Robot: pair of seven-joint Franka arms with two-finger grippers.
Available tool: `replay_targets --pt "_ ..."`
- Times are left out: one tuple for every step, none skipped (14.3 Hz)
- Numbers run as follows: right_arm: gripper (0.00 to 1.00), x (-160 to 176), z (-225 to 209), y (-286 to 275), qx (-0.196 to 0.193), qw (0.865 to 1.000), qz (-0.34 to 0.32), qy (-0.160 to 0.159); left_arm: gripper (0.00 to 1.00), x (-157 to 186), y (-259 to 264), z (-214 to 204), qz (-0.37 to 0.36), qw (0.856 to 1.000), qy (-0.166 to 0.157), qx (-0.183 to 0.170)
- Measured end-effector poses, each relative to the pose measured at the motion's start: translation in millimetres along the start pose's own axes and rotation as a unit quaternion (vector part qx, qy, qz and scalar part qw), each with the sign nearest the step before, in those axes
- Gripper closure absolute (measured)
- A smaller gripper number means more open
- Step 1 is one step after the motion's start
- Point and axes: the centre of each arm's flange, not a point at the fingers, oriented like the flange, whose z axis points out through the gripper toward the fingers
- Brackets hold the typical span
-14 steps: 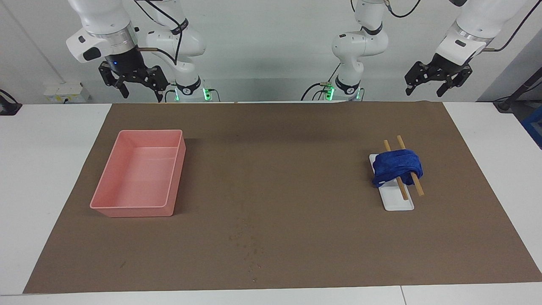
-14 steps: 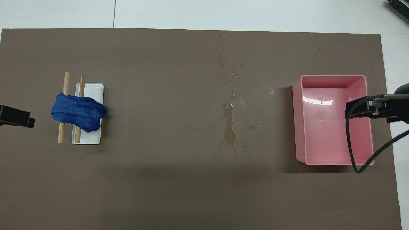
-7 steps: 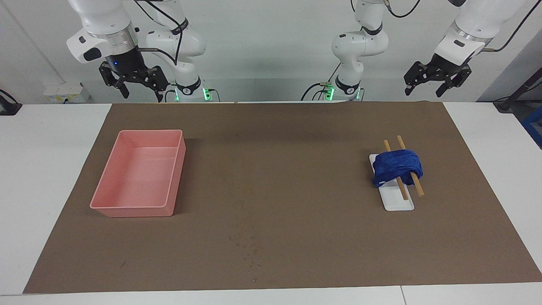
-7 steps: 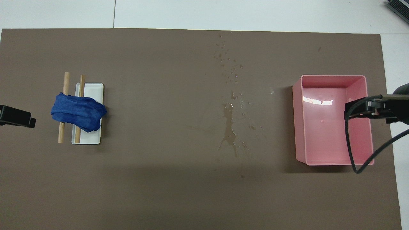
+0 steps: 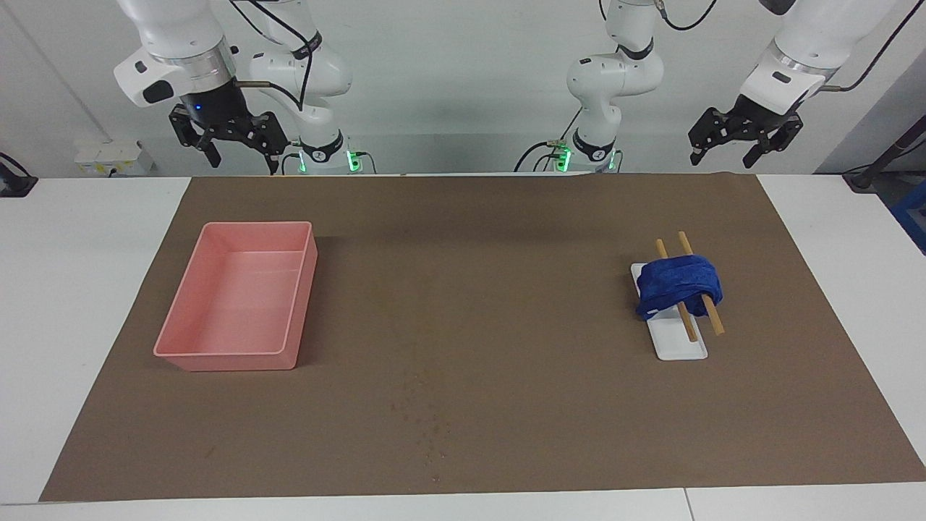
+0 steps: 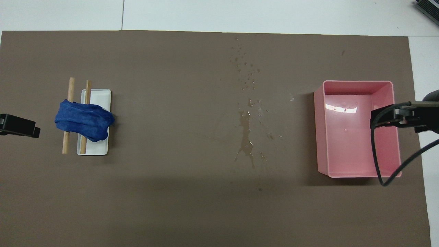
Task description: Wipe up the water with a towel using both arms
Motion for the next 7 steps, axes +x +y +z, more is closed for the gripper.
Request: replay_targets --pt "0.00 0.0 0.4 0.7 0.000 1.000 0.001 0.000 0.00 1.8 -0.2 0.5 0.000 1.000 0.007 0.001" --pt "0.00 0.5 0.6 1.1 0.000 1.000 0.001 0.001 0.00 5.2 -0.7 3.2 -0.001 1.000 0.021 0.002" --pt "0.00 1.4 0.8 1.5 0.001 1.000 0.002 0.004 0.00 9.4 -1.4 9.4 -0.003 0.999 0.035 0.004" --pt "0.00 2.2 1.3 1.7 0.001 1.000 0.002 0.006 0.00 14.1 -2.7 19.8 -0.008 0.999 0.049 0.005" --pt "0.00 2.4 1.9 1.5 0.001 1.000 0.002 0.006 0.00 18.3 -4.6 30.4 -0.012 0.998 0.059 0.006" --pt "0.00 2.6 2.3 1.4 0.001 1.000 0.002 0.006 0.00 22.7 -7.2 41.2 -0.015 0.998 0.067 0.007" --pt "0.00 3.1 2.8 1.3 0.001 1.000 0.002 0.006 0.00 27.1 -10.2 52.9 -0.019 0.997 0.076 0.007"
